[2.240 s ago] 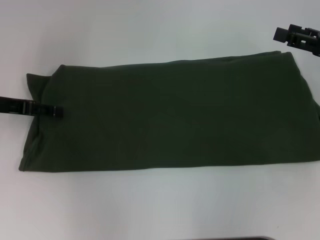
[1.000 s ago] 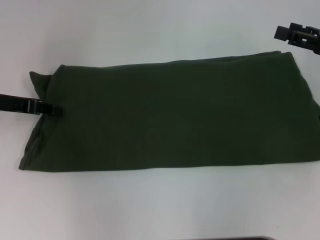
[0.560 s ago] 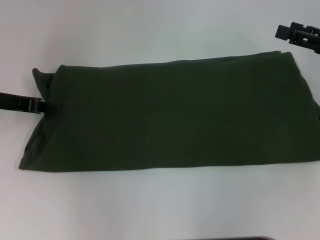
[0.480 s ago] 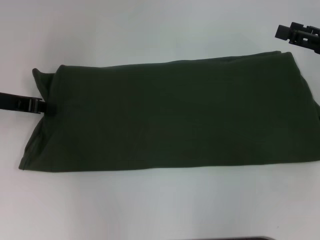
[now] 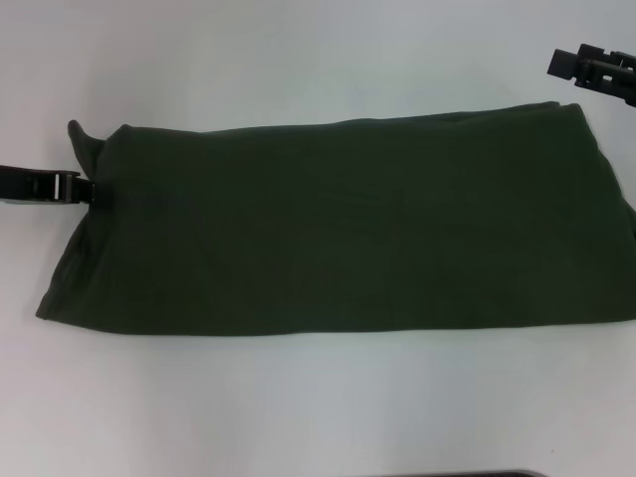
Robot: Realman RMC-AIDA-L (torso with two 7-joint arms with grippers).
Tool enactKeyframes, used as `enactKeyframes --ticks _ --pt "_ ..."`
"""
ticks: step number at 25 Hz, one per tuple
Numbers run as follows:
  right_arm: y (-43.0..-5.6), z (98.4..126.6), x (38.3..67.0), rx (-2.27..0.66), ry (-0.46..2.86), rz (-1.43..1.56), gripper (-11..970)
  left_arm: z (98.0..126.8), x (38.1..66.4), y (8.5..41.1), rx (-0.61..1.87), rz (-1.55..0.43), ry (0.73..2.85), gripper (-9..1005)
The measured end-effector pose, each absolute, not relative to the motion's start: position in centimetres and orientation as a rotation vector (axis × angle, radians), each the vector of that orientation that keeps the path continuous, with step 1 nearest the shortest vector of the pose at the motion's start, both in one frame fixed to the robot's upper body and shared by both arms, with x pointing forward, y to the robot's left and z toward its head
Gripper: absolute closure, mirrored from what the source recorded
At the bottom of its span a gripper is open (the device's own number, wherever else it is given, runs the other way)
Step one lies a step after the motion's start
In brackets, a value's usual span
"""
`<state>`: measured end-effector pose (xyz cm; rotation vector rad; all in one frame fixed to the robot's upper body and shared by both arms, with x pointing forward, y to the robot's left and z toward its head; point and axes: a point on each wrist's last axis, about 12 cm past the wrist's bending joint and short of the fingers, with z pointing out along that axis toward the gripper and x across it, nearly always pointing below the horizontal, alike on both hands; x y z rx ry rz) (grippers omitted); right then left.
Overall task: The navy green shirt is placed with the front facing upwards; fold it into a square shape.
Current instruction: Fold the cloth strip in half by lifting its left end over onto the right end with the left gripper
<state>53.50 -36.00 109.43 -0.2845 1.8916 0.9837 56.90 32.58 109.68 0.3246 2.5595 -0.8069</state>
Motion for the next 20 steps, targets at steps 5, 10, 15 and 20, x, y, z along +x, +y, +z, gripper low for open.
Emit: enactKeyframes --ticks 5,10,15,20 --pt "-36.1 109.5 53.5 -0.289 1.894 0.985 35 110.3 56.8 32.8 0.307 -0.843 2.534 983" --pt "-36.1 109.5 53.4 -0.295 1.898 0.984 36 111.2 56.5 33.5 0.289 -0.831 2.519 983" --pt "-36.3 109.5 53.4 -0.296 1.903 0.983 36 111.5 56.4 33.9 0.287 -0.814 2.521 983" --pt "-36.3 109.6 53.5 -0.294 1.905 0.987 36 111.6 56.4 34.3 0.287 -0.797 2.530 983"
